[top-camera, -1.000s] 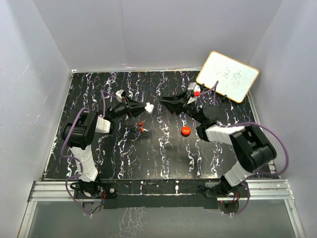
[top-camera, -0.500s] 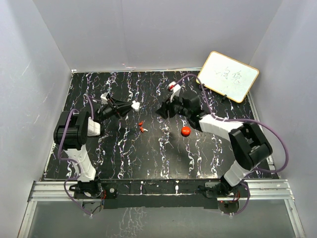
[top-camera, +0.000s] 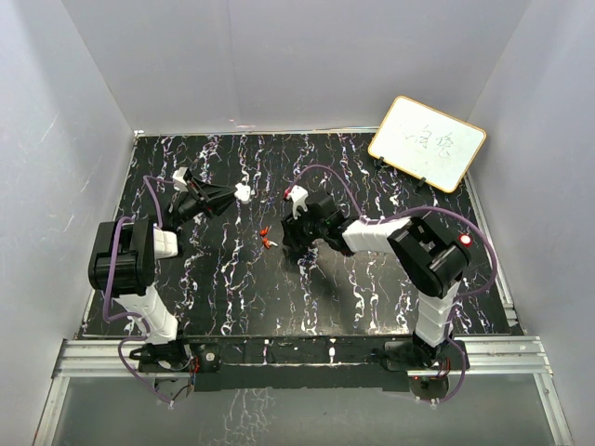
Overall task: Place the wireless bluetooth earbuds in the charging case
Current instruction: Adjust the earbud at the center of the board.
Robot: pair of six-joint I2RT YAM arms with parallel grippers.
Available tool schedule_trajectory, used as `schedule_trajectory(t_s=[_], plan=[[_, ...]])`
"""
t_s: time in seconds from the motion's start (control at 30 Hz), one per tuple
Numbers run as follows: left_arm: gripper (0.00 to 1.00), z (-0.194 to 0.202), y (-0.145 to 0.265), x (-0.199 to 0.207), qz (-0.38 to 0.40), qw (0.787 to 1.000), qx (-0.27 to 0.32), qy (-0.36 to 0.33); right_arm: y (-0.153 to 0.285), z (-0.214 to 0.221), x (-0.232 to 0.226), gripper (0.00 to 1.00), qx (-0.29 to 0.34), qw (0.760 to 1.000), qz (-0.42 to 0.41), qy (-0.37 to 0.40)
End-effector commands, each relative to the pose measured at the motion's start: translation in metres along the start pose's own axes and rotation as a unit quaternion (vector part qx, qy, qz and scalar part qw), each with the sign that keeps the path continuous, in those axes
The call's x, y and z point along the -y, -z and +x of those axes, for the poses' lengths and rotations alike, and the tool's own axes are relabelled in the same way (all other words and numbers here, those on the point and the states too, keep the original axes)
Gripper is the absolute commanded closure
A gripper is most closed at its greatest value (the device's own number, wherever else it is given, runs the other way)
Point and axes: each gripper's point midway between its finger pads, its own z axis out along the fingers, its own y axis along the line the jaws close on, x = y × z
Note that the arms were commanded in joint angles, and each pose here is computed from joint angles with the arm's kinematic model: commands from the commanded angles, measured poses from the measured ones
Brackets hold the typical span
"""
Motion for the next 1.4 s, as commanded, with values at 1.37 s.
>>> schedule_trajectory(t_s=[1.37], plan=[[1.00, 0.005, 0.015, 0.025, 0.032, 0.998, -0.007, -0.054, 0.006, -0.071, -0.023, 0.60, 0.064, 0.992, 0.104, 0.009]])
